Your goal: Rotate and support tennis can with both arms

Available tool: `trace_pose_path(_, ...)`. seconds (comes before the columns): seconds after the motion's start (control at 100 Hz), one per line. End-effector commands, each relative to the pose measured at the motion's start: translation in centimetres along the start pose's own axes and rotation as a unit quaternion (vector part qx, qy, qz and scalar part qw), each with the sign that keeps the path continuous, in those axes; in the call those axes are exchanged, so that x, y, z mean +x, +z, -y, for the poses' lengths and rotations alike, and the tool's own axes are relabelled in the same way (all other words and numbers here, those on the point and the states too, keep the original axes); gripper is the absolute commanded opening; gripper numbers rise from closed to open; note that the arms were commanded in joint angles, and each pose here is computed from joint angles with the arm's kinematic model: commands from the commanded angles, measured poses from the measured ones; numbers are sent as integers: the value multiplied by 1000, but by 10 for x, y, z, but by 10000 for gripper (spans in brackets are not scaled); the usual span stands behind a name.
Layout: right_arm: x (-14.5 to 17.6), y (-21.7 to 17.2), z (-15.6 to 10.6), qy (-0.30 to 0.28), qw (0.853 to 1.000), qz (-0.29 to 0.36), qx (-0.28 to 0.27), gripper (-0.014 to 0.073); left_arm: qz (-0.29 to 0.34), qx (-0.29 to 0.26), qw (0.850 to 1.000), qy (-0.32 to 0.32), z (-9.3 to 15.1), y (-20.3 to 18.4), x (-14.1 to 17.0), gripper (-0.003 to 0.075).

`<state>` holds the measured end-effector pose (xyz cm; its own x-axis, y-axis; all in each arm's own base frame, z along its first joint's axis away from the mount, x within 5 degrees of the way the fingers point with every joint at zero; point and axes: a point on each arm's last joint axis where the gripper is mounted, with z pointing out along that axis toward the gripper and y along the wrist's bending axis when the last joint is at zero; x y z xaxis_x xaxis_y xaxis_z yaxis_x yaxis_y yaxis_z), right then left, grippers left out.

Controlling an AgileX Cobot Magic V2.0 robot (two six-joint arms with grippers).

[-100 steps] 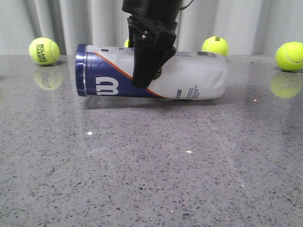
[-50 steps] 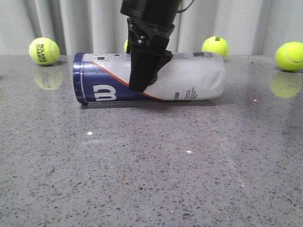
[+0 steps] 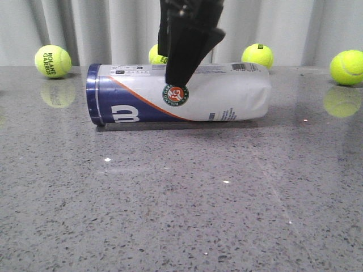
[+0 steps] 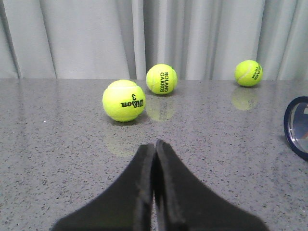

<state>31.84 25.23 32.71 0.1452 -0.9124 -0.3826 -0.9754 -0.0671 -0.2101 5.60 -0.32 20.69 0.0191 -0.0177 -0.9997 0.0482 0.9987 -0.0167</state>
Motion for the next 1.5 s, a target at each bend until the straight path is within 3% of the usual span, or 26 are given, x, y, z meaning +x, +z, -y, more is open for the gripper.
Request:
trace_pose_path(0.0, -7, -44, -10, 5, 1000, 22, 20, 662, 30, -6, 999, -9, -1, -1, 7, -20)
trace_pose_path(0.15, -6, -60, -19, 140, 990, 18, 10, 662, 30, -6, 999, -9, -1, -1, 7, -20)
trace_pose_path(0.32, 0, -76, -21, 293, 955, 5, 46, 651, 30, -6, 999, -9, -1, -1, 7, -20)
trace_pose_path(0.47, 9, -89, -24, 404, 911, -8, 89, 534, 30, -6, 1000, -7, -1, -1, 7, -20)
trace_pose_path(0.57, 14, -95, -31, 440, 892, -12, 101, 411, 30, -6, 1000, -7, -1, -1, 7, -20)
trace_pose_path(0.84, 32, -108, -64, 488, 867, -9, 103, 28, 34, -7, 999, -7, -2, -1, 6, -20)
trace_pose_path(0.96, 41, -113, -81, 497, 859, 21, 119, -70, 34, -7, 999, -7, -2, -1, 6, -20)
trace_pose_path(1.49, 92, -138, -175, 479, 831, 193, 205, -68, 36, -8, 999, -7, -2, -1, 6, -20)
